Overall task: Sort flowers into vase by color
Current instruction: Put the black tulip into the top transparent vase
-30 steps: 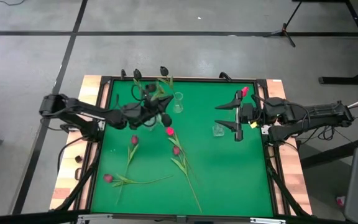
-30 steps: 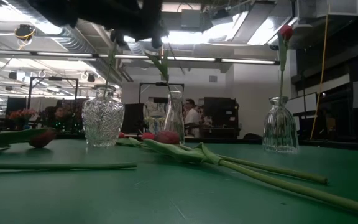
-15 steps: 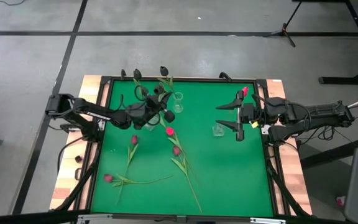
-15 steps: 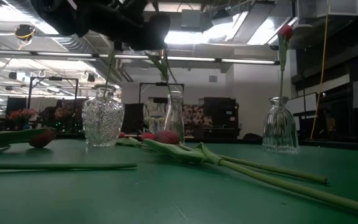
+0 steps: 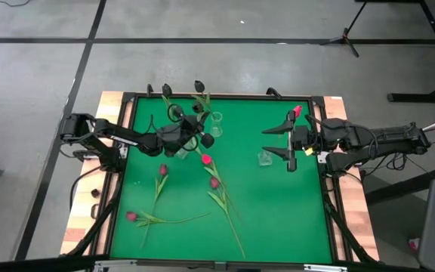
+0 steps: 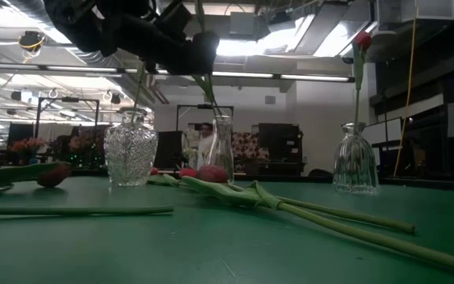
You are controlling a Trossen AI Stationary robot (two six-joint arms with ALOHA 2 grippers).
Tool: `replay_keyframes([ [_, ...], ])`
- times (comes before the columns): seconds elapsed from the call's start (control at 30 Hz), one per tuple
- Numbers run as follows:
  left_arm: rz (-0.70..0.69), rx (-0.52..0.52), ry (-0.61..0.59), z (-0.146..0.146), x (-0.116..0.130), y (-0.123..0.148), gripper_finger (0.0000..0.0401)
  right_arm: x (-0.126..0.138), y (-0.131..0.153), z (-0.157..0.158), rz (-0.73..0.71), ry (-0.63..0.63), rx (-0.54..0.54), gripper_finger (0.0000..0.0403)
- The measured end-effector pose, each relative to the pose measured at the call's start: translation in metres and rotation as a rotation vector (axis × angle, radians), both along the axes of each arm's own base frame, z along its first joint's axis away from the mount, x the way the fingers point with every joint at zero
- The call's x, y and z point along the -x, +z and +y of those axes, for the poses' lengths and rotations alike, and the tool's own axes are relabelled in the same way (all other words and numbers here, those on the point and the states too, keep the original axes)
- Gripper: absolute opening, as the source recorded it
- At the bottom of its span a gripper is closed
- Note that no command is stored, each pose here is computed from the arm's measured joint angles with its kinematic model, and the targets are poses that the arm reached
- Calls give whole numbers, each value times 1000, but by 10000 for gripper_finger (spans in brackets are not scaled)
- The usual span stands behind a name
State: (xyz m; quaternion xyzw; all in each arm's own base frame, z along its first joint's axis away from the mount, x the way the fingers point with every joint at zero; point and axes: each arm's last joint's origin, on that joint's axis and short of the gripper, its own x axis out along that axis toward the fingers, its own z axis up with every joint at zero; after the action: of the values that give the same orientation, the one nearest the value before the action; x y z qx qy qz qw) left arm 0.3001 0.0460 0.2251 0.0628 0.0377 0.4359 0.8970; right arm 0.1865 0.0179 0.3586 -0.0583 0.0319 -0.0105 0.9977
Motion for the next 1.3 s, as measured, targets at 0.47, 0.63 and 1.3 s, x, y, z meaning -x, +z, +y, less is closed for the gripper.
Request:
replay_keyframes([
  [0.47, -23, 74, -58, 16, 1, -5, 11, 0, 0, 0, 0, 1, 0, 232],
  [0.63, 17, 92, -82, 16, 1, -9, 29, 0, 0, 0, 1, 2, 0, 232],
  [1.3, 42, 98, -117, 15, -1, -10, 138, 0, -3, 0, 33, 3, -3, 232],
])
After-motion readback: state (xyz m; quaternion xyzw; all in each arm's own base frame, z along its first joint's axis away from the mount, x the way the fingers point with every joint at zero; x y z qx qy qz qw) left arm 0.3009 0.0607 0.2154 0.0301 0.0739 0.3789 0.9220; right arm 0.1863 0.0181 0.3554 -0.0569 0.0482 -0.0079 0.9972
